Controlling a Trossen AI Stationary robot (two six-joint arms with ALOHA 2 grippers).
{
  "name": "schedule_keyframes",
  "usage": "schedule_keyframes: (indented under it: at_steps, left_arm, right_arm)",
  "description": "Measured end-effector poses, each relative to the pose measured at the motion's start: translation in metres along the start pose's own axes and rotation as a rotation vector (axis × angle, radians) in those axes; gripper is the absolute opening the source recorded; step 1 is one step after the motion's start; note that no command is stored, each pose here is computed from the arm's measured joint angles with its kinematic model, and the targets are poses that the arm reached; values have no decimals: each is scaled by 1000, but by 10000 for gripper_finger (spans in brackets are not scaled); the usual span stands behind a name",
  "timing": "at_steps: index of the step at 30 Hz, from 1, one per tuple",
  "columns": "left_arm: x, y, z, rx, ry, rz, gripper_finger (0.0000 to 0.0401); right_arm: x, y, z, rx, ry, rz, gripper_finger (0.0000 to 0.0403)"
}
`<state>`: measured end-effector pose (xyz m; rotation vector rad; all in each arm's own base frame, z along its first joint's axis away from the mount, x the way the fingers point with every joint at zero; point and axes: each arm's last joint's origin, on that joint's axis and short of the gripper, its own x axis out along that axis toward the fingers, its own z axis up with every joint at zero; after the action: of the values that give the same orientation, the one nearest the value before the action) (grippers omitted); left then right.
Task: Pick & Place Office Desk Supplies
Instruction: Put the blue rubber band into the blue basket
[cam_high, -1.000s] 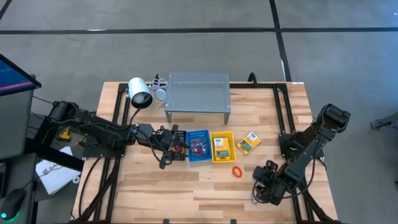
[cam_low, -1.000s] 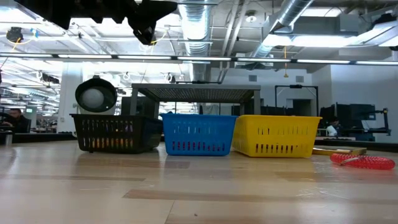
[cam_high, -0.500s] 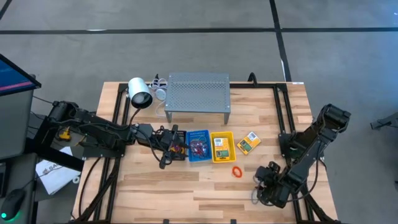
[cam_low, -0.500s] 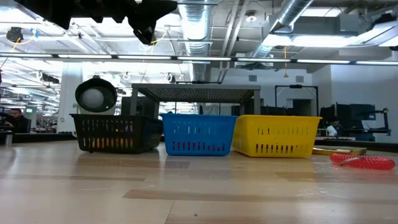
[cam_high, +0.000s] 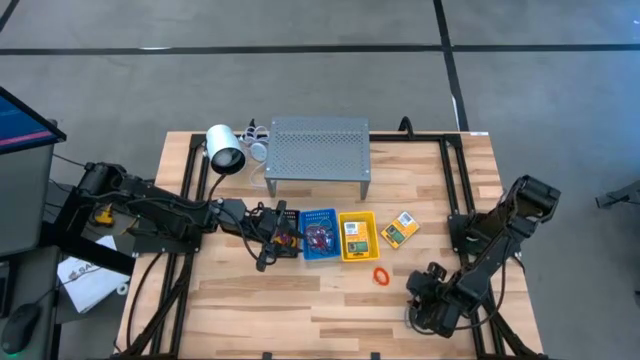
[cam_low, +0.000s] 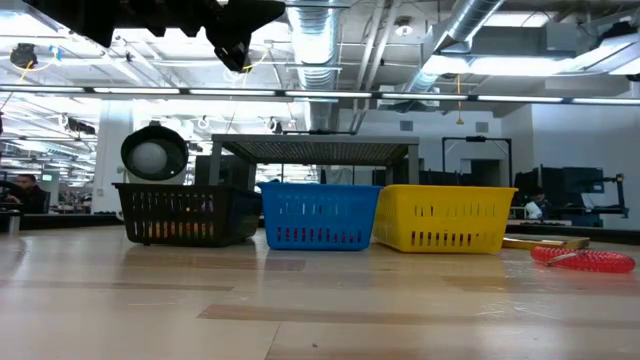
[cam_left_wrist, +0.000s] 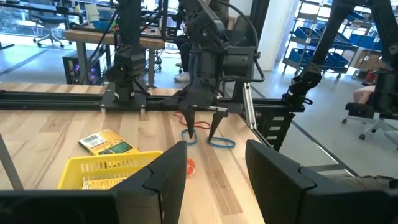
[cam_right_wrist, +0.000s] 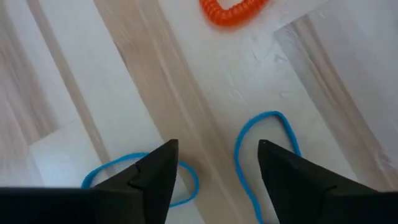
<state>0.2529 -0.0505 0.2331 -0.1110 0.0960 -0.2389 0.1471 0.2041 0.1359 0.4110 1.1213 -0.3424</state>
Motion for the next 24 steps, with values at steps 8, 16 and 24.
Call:
schedule_keyframes:
  at_steps: [8, 16, 24]
  left_arm:
    - [0, 0, 0, 0, 0, 0, 159]
    - [0, 0, 0, -1, 0, 0, 159]
    - [0, 0, 0, -5, 0, 0, 159]
  right_arm:
    - [9, -1, -2, -11, 30, -41, 202]
    - [13, -1, -4, 6, 24, -64, 190]
    - [14, -3, -4, 10, 29, -78, 122]
